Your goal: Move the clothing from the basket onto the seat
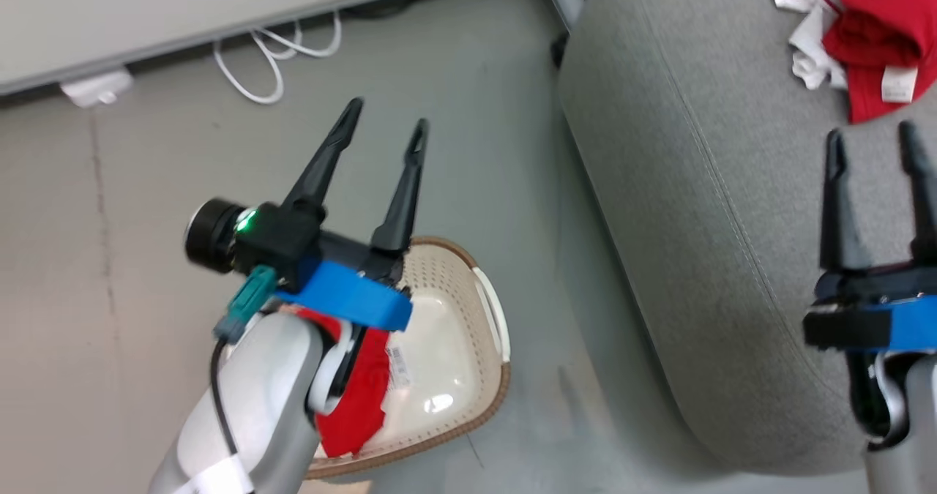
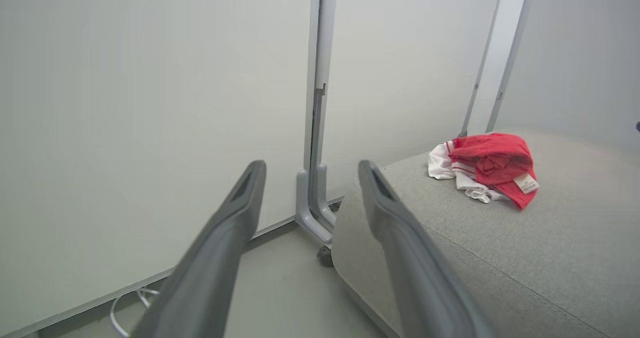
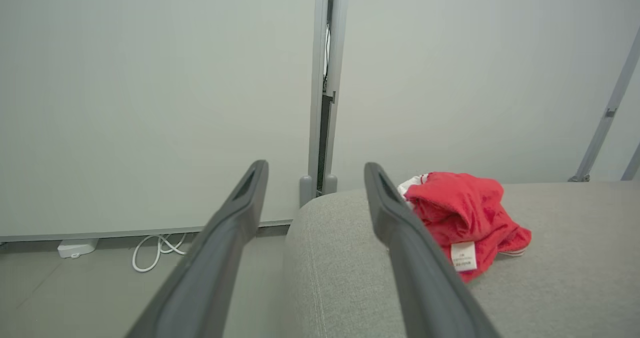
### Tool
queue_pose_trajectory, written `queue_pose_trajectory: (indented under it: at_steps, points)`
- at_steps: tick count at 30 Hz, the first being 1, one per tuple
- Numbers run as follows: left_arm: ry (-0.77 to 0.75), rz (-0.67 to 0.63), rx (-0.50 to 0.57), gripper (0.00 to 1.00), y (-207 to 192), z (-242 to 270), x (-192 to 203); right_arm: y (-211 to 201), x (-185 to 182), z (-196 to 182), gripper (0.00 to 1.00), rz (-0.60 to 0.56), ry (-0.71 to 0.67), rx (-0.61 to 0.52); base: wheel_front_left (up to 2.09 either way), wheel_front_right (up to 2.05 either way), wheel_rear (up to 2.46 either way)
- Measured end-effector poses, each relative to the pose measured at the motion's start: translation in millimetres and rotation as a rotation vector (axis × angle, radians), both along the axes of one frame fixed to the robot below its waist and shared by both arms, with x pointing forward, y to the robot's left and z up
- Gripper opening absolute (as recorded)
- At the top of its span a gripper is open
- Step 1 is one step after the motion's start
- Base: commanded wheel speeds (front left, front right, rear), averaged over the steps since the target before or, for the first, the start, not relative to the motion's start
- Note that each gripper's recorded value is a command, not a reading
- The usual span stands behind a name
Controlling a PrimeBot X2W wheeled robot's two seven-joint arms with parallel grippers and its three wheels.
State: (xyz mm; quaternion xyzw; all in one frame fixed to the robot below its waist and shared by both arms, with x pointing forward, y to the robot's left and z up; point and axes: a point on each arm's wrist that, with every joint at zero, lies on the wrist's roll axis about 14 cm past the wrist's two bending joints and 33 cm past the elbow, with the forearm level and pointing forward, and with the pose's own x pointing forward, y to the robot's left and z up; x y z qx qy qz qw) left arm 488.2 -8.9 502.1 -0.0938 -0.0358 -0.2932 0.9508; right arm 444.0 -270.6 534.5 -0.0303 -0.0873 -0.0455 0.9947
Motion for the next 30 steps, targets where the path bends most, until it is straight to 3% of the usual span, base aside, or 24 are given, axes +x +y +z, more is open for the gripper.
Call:
queue_pose_trajectory:
  at_steps: [8,16,30]
  points:
    - [-0.044,0.259,0.009,1.0,87.6,25.5,-27.9,67.9,-14.3,21.8,1.0,0.166,-0.068,0.063,0.0,0.0,0.0]
    - [-0.049,0.45,0.037,1.0,156.8,28.3,-69.5,101.5,-26.4,27.0,1.0,0.236,-0.08,0.082,0.0,0.0,0.0]
    - [-0.007,0.582,0.045,1.0,201.0,15.3,-111.2,129.2,-31.3,6.3,1.0,0.286,-0.011,0.097,0.0,0.0,0.0]
